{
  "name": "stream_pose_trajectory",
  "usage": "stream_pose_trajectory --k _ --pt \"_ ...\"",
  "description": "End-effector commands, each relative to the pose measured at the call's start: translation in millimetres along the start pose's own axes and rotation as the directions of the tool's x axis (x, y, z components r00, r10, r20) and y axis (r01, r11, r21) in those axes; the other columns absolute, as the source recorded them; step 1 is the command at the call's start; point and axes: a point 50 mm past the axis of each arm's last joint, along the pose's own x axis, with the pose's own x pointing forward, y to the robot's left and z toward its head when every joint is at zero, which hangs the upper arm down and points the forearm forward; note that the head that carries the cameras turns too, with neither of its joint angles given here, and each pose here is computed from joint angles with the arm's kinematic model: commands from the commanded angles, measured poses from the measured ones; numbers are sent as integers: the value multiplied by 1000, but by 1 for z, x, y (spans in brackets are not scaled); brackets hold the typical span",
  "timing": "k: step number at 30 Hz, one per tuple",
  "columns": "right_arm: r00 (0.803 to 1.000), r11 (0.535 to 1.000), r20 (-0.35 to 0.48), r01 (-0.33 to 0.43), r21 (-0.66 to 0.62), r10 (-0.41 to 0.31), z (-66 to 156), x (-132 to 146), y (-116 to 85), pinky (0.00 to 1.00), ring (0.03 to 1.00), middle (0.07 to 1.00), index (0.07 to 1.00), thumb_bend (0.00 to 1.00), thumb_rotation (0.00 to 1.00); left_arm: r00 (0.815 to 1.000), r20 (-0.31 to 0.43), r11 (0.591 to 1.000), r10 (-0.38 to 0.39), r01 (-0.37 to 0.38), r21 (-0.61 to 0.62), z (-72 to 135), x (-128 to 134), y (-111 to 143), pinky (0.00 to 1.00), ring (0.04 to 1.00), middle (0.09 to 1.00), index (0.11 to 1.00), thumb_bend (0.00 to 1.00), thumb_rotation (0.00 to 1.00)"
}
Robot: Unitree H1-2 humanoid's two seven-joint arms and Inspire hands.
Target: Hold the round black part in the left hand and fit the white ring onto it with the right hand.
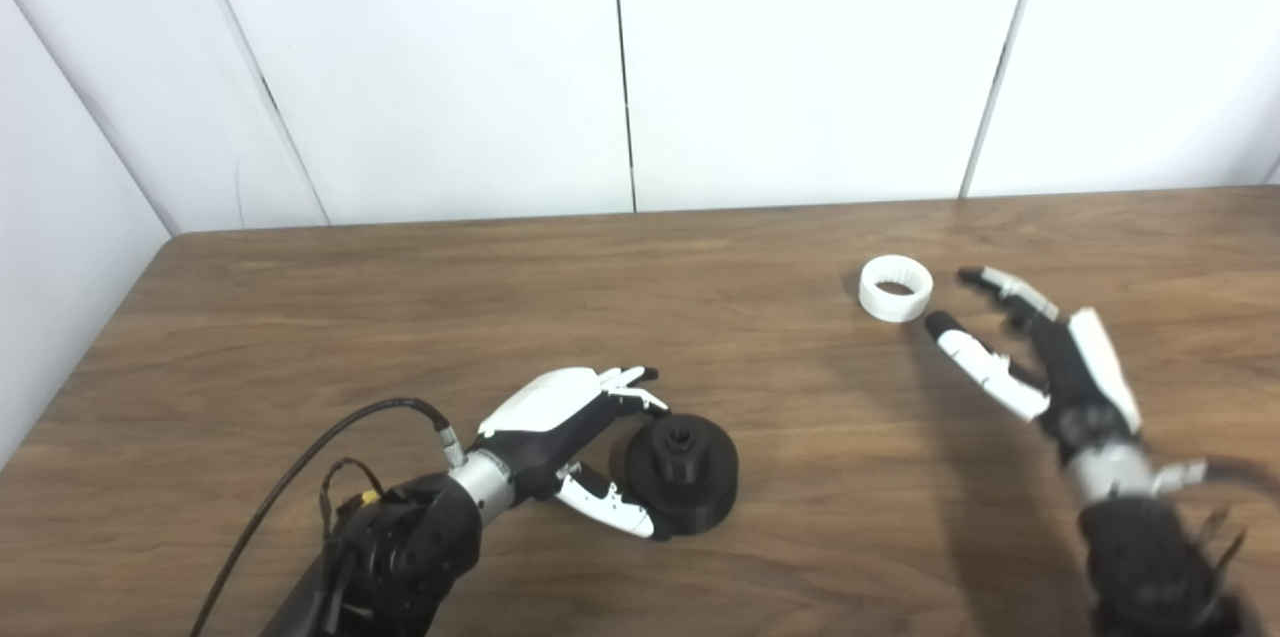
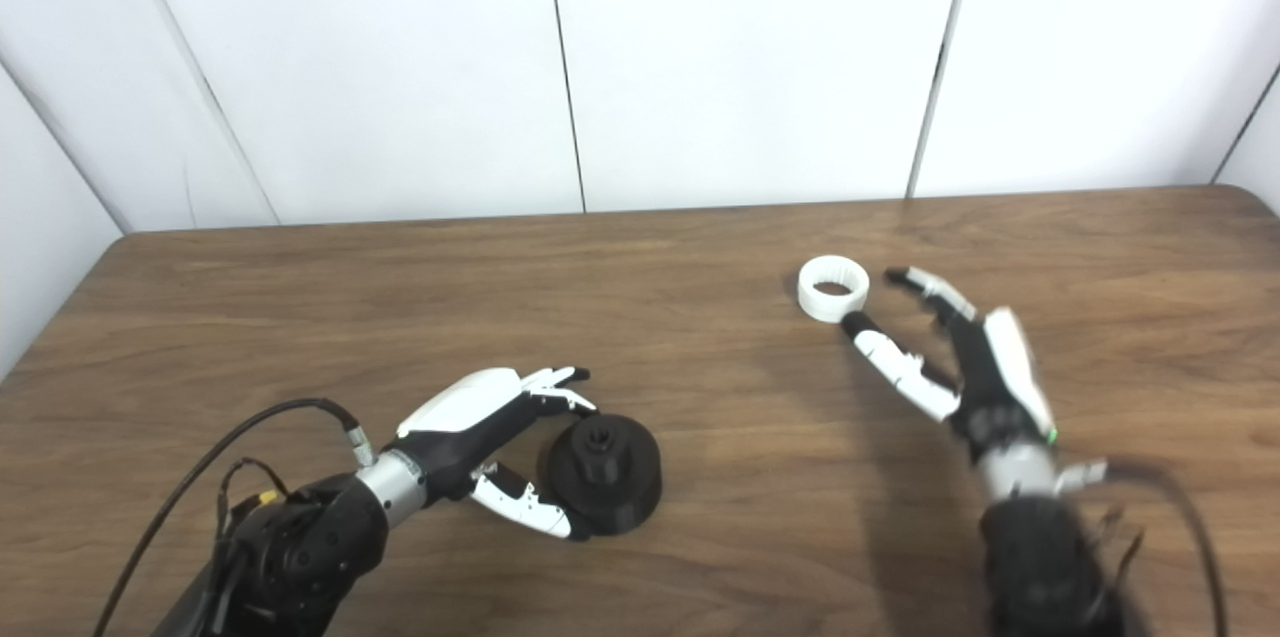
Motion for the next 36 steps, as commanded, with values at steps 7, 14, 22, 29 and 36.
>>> stream_pose_trajectory --k 7,14,22,29,36 --pt "991 973 118 -28 -228 56 35 59 -38 878 964 902 739 910 252 1000 -7 1000 -1 1 3 -2 3 4 952 1000 993 767 993 388" --pt "988 960 111 -78 -271 111 38 78 -32 943 970 909 705 914 243 1000 -6 1000 -1 1 -1 -2 3 3 941 1000 993 767 999 394" --pt "985 948 103 -105 -300 141 37 98 -20 961 970 910 679 910 215 1000 -6 1000 -5 5 1 -3 3 3 947 1000 994 769 998 397" --pt "982 939 85 -132 -319 167 32 109 -11 989 990 923 687 891 227 1000 -8 1000 -6 6 2 -2 4 4 948 1000 995 771 999 392" --pt "983 941 88 -128 -314 163 31 121 -9 960 994 933 692 875 240 1000 -4 1000 -10 10 3 -2 4 3 950 1000 998 772 996 393"
